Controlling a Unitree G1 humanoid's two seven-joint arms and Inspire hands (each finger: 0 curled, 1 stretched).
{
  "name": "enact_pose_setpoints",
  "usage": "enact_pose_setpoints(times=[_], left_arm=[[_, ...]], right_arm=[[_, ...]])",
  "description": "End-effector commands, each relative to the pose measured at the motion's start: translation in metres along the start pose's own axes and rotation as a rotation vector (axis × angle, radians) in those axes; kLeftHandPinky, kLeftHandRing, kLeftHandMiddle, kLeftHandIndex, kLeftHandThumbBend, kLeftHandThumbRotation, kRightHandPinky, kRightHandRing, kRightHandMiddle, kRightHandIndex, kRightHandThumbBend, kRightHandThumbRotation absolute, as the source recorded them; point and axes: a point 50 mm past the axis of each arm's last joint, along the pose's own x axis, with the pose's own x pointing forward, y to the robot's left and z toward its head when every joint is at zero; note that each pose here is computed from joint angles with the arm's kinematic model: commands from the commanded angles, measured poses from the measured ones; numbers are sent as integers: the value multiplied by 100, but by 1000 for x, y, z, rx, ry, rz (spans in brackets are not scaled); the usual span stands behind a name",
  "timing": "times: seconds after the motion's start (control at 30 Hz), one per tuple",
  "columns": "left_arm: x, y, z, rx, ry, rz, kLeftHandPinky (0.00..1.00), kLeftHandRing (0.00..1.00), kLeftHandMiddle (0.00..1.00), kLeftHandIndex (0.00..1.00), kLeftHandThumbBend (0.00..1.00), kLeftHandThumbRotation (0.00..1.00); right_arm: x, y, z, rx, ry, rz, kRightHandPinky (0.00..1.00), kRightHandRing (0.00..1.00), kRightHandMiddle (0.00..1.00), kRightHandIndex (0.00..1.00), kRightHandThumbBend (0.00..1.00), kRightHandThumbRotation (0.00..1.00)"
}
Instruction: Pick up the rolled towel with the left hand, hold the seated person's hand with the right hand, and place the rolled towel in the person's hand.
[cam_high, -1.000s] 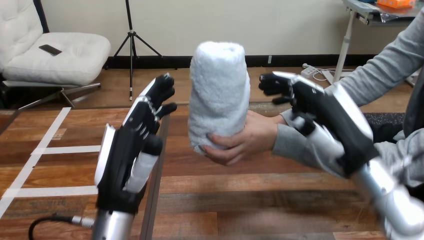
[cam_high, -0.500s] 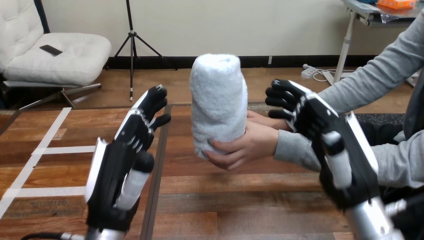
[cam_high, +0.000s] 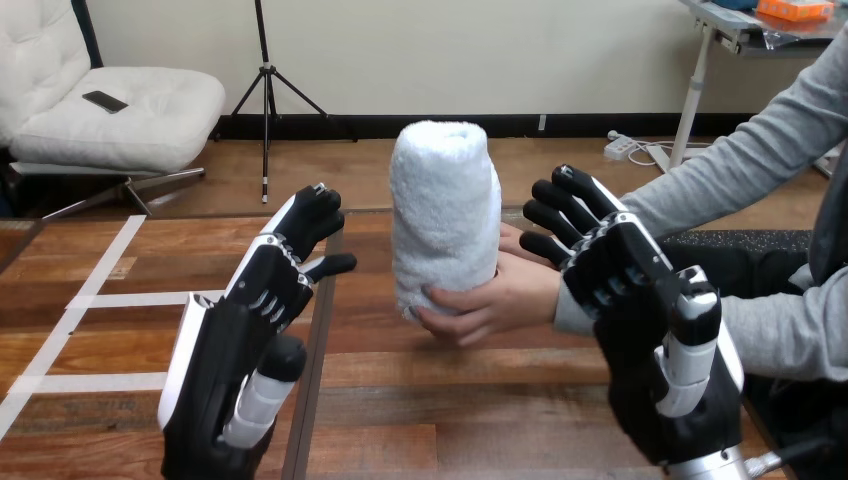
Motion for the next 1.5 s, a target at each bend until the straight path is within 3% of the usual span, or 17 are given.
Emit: enact_pose_setpoints(times=[0.0,0.2,0.6,1.47], left_arm=[[9,-3,12,-38,-129,28,76,86,86,84,88,85],[7,-6,12,-37,-148,42,71,82,82,80,80,82],[6,-10,11,-34,-149,40,71,82,82,78,72,82],[8,-12,11,-21,-134,20,74,85,84,82,69,85]], right_arm=[[8,6,11,36,-76,14,94,94,93,92,90,100],[4,11,8,81,-65,18,99,99,97,96,91,100],[-1,14,4,82,-47,13,100,100,100,100,84,100],[-2,13,7,66,-49,14,100,99,97,97,84,100]])
